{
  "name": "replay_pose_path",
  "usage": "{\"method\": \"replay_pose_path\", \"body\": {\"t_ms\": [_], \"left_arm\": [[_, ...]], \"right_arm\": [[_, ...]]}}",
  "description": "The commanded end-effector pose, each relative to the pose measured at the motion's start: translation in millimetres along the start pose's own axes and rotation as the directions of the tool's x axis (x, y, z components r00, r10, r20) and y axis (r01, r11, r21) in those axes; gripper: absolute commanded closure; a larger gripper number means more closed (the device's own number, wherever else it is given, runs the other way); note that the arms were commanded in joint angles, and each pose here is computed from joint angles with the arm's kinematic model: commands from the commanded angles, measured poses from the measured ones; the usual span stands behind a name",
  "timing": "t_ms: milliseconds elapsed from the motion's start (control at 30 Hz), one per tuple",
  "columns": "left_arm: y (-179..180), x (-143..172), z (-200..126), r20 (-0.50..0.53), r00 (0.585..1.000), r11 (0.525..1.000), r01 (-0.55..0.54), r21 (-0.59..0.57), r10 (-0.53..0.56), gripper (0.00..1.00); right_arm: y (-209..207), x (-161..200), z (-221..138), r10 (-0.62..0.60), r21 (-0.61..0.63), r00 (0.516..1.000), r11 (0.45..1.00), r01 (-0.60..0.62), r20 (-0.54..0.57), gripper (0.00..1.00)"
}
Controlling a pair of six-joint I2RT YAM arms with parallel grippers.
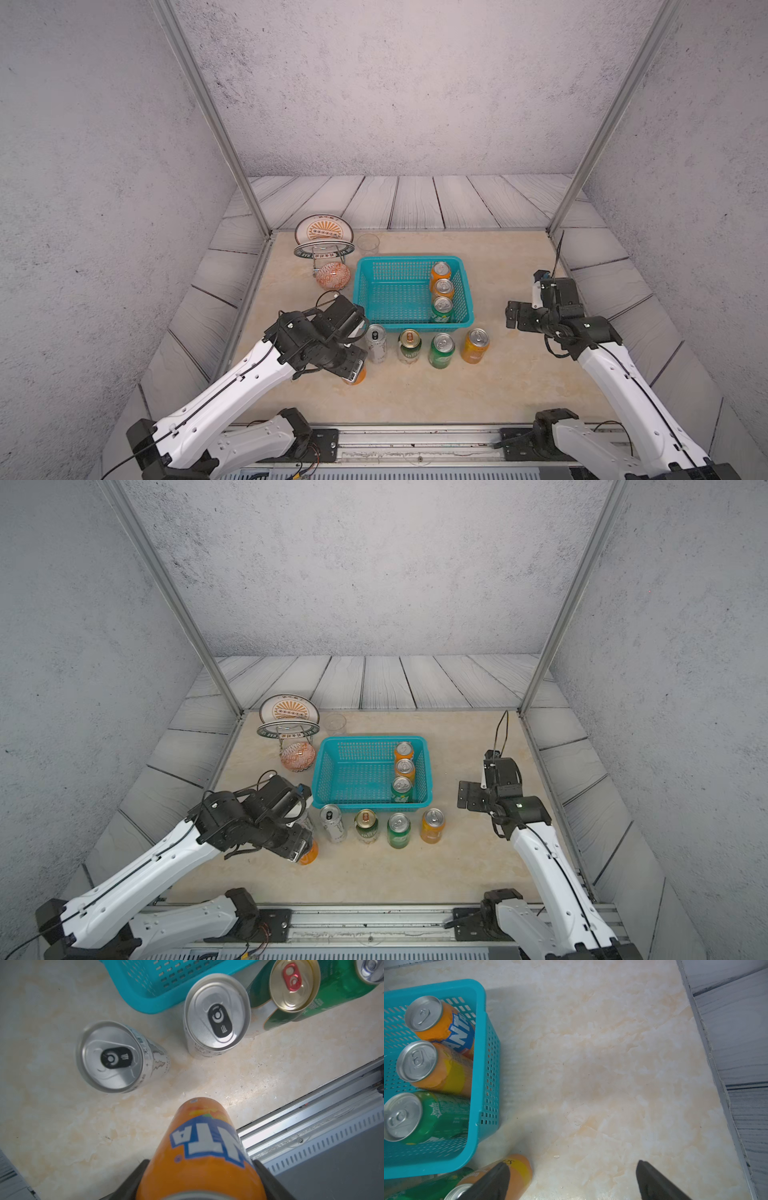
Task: Take out the drinks from the basket
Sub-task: Place the drink at the center of the board.
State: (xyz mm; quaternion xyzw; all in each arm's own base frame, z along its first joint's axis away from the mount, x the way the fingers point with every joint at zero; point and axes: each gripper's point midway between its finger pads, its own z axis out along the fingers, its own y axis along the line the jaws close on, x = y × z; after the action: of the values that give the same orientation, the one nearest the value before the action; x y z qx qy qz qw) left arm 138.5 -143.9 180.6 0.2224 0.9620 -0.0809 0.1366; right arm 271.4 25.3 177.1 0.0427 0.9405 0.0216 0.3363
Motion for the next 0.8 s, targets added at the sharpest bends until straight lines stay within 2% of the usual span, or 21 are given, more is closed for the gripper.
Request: {"method": "replay_pose_path", "body": {"t_ms": [0, 267, 500, 767], "left_arm": [[-11, -13, 1, 0.076, 0.996, 0.997, 0.045, 0.061, -0.05, 0.37], [-12, 7, 27, -0.014, 0.995, 0.994, 0.097, 0.045, -0.097, 0.38], [-8, 13, 45, -0.021, 0.994, 0.994, 0.105, -0.022, -0.105, 0.38], [-9, 9, 63, -0.002, 0.994, 0.993, 0.112, -0.048, -0.112, 0.37]], "right_arm": [[0, 0, -1, 0.0, -0.01, 1.0, 1.0, 0.0, 0.004, 0.01], [0, 0, -2, 0.001, -0.007, 1.0, 1.0, -0.001, 0.01, 0.01], [0, 0, -2, 0.001, -0.007, 1.0, 1.0, -0.001, 0.009, 0.01], [0, 1, -1, 0.0, -0.008, 1.0, 1.0, 0.0, 0.007, 0.01]]}}
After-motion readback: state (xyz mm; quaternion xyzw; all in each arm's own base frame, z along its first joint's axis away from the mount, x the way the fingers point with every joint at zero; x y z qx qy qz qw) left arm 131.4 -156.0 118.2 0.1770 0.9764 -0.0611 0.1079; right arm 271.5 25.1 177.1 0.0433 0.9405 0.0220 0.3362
